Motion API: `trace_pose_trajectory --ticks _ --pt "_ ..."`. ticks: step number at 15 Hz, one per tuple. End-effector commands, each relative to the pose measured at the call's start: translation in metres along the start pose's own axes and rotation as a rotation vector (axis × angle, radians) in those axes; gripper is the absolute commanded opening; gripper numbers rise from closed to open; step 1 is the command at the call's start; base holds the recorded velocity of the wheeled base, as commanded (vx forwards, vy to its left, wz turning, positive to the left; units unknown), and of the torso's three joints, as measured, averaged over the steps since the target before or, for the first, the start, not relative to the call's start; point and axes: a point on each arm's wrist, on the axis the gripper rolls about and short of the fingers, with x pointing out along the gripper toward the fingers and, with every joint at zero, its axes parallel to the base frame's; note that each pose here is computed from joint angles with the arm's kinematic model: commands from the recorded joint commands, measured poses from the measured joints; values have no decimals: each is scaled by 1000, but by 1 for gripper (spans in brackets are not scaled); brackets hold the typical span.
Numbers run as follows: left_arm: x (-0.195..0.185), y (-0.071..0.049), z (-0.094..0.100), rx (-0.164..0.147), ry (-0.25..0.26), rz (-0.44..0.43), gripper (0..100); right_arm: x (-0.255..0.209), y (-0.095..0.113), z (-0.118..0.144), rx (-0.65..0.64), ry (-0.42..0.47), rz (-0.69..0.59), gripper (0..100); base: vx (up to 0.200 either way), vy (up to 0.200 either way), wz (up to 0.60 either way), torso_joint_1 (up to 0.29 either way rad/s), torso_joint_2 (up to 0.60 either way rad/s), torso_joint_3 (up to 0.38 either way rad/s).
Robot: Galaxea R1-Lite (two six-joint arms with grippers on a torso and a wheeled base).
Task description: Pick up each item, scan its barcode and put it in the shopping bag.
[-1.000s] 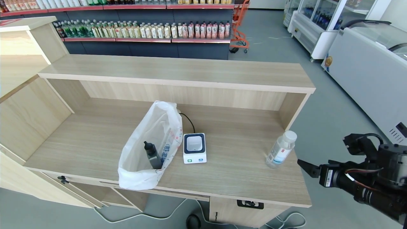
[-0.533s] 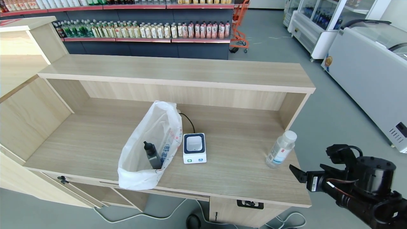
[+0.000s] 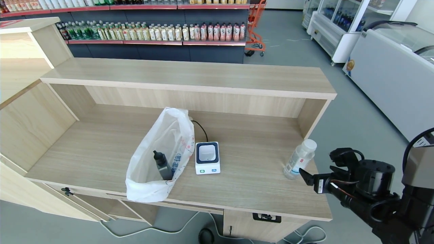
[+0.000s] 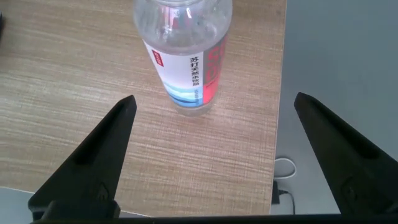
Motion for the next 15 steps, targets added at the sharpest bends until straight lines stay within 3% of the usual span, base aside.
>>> trace_pose_trajectory --ticks 1,15 --pt "0 0 0 0 -1 0 0 12 3 -6 -4 8 3 100 0 0 0 0 0 0" --pt "0 0 0 0 1 0 0 56 17 -3 -19 -75 35 100 0 0 0 0 0 0"
